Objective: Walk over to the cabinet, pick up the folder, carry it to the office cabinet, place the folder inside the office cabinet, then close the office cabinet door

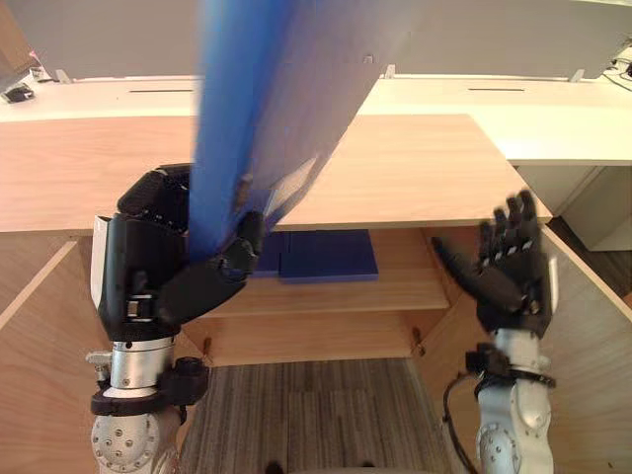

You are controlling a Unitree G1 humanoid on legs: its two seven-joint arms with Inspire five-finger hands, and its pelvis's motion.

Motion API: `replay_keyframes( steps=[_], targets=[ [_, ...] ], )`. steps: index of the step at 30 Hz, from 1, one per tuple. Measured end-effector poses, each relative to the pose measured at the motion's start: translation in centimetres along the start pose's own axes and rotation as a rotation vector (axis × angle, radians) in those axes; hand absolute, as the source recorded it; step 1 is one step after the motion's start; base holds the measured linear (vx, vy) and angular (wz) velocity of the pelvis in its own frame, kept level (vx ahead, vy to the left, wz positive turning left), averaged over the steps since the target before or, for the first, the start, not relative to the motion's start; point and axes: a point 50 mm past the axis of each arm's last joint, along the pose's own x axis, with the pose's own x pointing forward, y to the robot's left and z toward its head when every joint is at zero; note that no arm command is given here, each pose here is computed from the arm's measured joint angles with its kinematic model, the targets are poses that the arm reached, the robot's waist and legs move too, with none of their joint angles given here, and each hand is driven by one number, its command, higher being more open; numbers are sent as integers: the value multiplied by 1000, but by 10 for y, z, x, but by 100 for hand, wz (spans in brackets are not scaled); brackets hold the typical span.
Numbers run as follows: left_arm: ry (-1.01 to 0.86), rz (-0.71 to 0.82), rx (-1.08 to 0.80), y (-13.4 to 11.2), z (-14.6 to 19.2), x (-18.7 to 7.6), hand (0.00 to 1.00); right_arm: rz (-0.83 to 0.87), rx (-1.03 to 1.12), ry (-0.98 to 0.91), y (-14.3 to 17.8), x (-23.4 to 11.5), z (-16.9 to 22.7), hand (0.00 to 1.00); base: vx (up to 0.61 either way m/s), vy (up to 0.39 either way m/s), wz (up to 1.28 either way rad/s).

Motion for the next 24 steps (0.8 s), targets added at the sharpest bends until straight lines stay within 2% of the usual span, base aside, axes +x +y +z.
replay_keyframes(
  steps=[4,6,9,14,15,20,24],
  targets=[
    [60,-91,-212,-5,-9,0,0,175,14,-61,18,25,10,100,0,0,0],
    [87,-125,-255,-7,-12,-1,0,223,3,-60,22,30,10,100,0,0,0],
    [172,-195,-335,-10,-25,-5,0,336,-27,-23,30,42,1,100,0,0,0],
    [280,-183,-406,-3,-43,-11,0,416,-53,90,27,50,-18,100,-1,-1,7],
    [296,-178,-414,-1,-45,-12,0,437,-50,117,27,51,-23,0,-3,-3,6],
    [340,-193,-428,4,-47,-13,0,586,-81,235,31,48,-34,0,-8,-16,8],
    [379,-202,-432,7,-52,-15,0,577,-52,295,25,48,-40,0,-16,-15,11]
  ],
)
